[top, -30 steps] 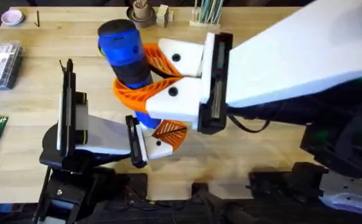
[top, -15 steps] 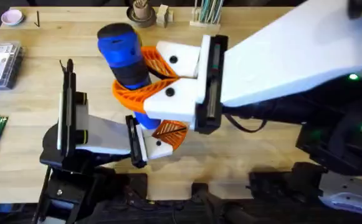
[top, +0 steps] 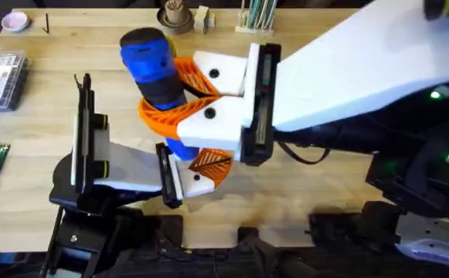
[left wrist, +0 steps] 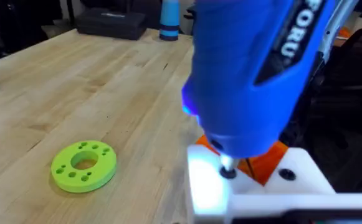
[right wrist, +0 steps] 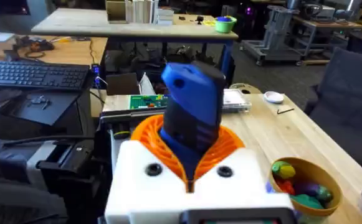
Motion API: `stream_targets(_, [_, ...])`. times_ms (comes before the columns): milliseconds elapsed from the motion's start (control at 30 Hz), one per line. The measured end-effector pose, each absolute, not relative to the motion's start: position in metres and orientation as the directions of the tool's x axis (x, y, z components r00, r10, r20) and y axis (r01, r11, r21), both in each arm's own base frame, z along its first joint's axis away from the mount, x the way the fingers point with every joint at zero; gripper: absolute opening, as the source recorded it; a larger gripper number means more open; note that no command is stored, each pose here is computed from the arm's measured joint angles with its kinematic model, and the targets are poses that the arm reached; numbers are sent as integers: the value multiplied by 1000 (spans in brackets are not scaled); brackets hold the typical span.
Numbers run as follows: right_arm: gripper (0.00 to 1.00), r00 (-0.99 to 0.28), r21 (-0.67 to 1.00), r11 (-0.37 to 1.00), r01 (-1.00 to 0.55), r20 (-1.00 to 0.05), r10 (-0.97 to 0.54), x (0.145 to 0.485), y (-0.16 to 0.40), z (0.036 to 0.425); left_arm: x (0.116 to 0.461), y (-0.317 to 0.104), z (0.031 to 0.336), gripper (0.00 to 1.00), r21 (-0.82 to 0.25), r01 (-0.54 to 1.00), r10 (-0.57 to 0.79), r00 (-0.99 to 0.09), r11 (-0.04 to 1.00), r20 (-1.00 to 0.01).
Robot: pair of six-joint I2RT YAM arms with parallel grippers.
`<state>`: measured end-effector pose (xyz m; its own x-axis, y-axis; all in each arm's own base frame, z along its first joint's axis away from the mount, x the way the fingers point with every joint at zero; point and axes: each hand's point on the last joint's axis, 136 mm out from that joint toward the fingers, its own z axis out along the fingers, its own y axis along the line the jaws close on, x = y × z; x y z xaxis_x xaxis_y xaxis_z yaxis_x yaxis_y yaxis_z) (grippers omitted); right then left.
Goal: Pick up the gripper from the table and insert it into the empty holder that is missing its gripper. Then pick up a screw, insert it into the mounting hole, and use the screwdriver to tighten it. Finally, clean up the table by picking up the vegetable and placing it into the bucket.
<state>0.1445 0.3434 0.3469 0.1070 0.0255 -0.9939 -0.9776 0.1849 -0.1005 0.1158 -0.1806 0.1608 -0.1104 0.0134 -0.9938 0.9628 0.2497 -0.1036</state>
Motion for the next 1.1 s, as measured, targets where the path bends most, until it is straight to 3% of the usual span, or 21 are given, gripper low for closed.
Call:
stream_targets(133, [17,127,-114,189,-975,-990,56,142,340,356,116,-181,161,15,-103,963,13,-110,250,-994])
stream_targets(400, [17,231,-179,253,-951,-954,192,136,303,409,116,-181,161,15,-101,963,14,-108,250,-994])
stream_targets(533, [17,256,-194,312,-930,-952,169,150,293,409,116,-181,161,15,-102,963,14,-109,250,-994])
stream_targets(667, [17,242,-211,440,-873,-970,16,192,285,377,116,-181,161,15,-101,963,14,-108,250,-994])
stream_targets(833, [17,173,-298,608,-736,-951,-256,267,259,316,116,-181,161,15,-101,963,14,-108,250,-994])
stream_targets(967, [17,22,-332,679,-654,-906,-422,317,219,265,116,-180,161,15,-101,962,14,-108,254,-994])
stream_targets(1100, [17,-133,-398,649,-648,-780,-612,350,182,218,118,-180,161,15,-100,959,14,-108,265,-994])
